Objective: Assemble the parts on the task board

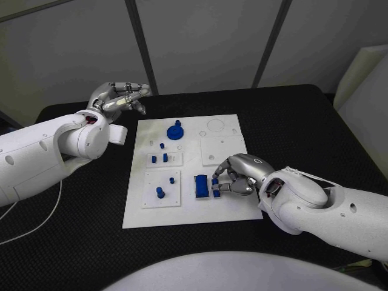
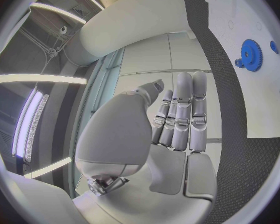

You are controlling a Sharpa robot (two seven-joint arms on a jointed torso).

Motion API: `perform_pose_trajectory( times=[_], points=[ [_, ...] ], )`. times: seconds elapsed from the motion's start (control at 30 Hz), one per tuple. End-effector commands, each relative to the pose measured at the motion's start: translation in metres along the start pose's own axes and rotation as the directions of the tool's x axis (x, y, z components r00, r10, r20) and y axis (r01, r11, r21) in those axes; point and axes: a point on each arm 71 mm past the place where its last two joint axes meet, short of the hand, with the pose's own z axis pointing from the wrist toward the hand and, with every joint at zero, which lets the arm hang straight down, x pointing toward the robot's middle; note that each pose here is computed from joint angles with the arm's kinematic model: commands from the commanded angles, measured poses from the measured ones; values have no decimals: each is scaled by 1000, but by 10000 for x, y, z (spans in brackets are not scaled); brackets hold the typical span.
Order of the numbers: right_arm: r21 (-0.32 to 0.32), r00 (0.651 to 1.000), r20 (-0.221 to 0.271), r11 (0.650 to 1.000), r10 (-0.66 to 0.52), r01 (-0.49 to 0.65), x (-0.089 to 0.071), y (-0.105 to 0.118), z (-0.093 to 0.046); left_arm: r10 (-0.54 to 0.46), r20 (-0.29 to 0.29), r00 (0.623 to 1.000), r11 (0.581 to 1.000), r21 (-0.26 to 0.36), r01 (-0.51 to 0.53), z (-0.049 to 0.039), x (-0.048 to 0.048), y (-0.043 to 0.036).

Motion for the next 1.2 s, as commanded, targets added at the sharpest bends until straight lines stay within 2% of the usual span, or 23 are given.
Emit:
perform_pose_trajectory(
  times=[0.03,0.5,0.8,1.2],
  points=[
    [-29,1000,19,1000,6,-5,4,25,-2,-5,-5,1000,1000,2,5,2,2,-12],
    [-14,997,38,998,68,-67,-9,-15,2,-4,-5,1000,1000,-2,4,2,1,-9],
    [-11,994,67,996,91,-91,-34,-46,-1,-5,-6,1000,1000,-3,5,5,6,-6],
    [15,996,40,996,82,-83,-10,-91,13,-6,-8,1000,1000,-5,6,9,13,-4]
  ],
)
